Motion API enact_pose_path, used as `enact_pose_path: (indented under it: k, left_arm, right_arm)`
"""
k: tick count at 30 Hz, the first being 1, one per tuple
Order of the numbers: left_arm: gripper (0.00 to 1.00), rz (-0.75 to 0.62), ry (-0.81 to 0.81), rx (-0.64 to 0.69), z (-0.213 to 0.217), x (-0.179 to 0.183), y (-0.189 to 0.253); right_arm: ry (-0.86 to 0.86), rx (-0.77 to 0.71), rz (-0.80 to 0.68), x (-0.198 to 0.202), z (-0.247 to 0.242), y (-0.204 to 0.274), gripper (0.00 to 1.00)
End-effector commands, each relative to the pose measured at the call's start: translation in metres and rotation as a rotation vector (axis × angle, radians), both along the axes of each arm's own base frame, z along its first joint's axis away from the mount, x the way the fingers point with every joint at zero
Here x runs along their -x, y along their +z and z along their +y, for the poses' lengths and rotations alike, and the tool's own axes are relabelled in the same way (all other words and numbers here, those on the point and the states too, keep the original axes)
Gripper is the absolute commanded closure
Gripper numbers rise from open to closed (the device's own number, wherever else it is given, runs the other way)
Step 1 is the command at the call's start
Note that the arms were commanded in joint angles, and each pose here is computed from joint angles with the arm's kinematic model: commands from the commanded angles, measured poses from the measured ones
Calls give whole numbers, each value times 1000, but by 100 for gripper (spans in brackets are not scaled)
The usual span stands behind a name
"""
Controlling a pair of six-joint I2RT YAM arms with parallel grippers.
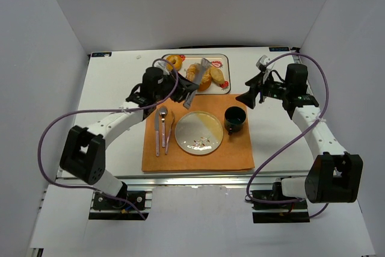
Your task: Place the bread
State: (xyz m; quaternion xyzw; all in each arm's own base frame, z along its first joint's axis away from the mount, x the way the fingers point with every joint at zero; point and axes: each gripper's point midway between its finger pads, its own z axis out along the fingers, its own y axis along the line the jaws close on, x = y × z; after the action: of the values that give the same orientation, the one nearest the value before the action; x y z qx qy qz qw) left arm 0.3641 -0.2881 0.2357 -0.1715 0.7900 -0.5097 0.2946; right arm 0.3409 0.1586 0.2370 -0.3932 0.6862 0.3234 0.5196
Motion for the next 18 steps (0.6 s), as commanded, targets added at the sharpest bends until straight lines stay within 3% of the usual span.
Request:
enact_pose_path:
  k: [1,10,18]
  left_arm:
    - [48,20,-56,73,-31,6,20]
    - [48,80,-101,41,-70,4,0]
    - [48,184,-21,85,-76,-12,-23]
  right_arm:
    - [-10,-20,-105,-6,-7,33,10]
    - [-67,-26,-117,-8,-31,37,10]
    - [-73,-34,-110,-7,-35,35,11]
